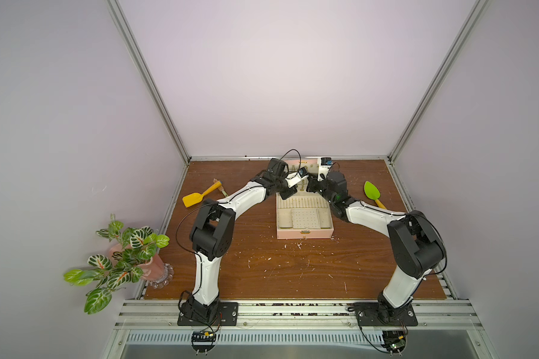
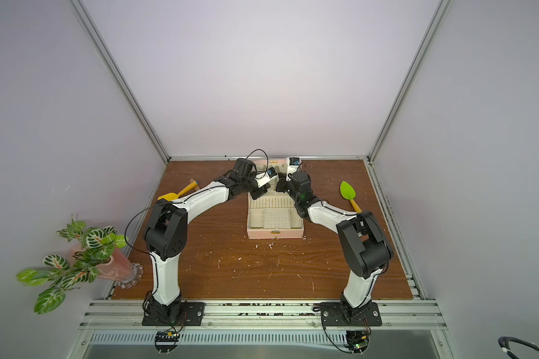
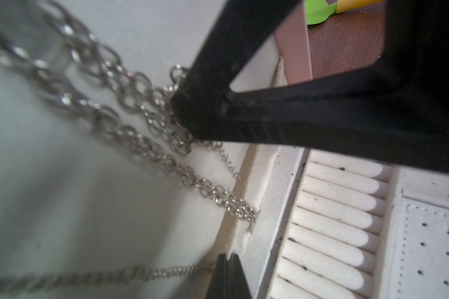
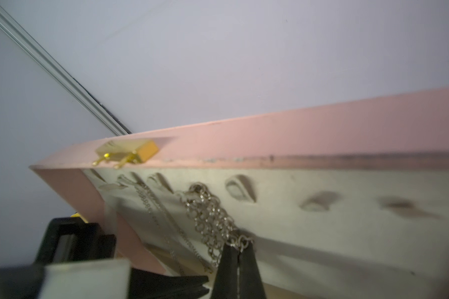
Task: Put jewelry chain into jewelry box
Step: Adjust the necklace in the storage slot.
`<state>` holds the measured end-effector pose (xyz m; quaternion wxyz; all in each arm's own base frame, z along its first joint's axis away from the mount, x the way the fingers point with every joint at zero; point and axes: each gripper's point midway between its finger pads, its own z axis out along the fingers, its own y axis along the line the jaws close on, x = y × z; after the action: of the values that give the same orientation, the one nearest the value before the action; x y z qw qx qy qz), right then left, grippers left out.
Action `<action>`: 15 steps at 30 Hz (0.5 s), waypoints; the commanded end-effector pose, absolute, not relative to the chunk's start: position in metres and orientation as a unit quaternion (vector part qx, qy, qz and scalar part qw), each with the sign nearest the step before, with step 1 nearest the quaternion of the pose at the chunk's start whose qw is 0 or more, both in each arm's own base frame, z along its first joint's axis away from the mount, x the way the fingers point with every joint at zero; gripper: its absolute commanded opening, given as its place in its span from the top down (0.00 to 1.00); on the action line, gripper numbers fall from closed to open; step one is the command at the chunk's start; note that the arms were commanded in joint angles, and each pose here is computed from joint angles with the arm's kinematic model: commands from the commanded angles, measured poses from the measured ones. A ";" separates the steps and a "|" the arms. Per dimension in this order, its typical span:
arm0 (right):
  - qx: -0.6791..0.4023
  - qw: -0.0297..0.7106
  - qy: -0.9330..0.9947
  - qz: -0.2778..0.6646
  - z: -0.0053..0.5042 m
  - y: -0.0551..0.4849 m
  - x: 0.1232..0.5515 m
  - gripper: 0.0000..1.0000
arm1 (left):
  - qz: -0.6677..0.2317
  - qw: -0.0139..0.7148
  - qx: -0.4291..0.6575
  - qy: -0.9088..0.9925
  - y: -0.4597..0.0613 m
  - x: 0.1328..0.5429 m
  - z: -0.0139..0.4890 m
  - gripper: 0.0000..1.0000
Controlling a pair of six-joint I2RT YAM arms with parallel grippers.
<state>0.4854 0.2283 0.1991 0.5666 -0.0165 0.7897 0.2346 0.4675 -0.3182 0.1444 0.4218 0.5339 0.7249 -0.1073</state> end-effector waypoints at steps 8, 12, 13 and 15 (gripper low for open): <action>-0.016 0.566 0.791 0.231 0.187 0.228 0.487 1.00 | -0.131 0.432 0.539 0.711 -0.326 0.464 0.149 0.99; -0.015 0.566 0.791 0.233 0.188 0.226 0.484 0.89 | -0.131 0.432 0.539 0.711 -0.326 0.464 0.149 0.99; -0.015 0.567 0.790 0.232 0.189 0.226 0.483 0.87 | -0.131 0.432 0.539 0.712 -0.326 0.464 0.149 0.99; -0.015 0.568 0.790 0.232 0.191 0.225 0.481 0.82 | -0.131 0.432 0.539 0.711 -0.326 0.464 0.149 0.99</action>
<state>0.4817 0.2267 0.1733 0.5483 -0.0169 0.8047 0.2272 0.4675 -0.3182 0.1444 0.4219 0.5344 0.7245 -0.1070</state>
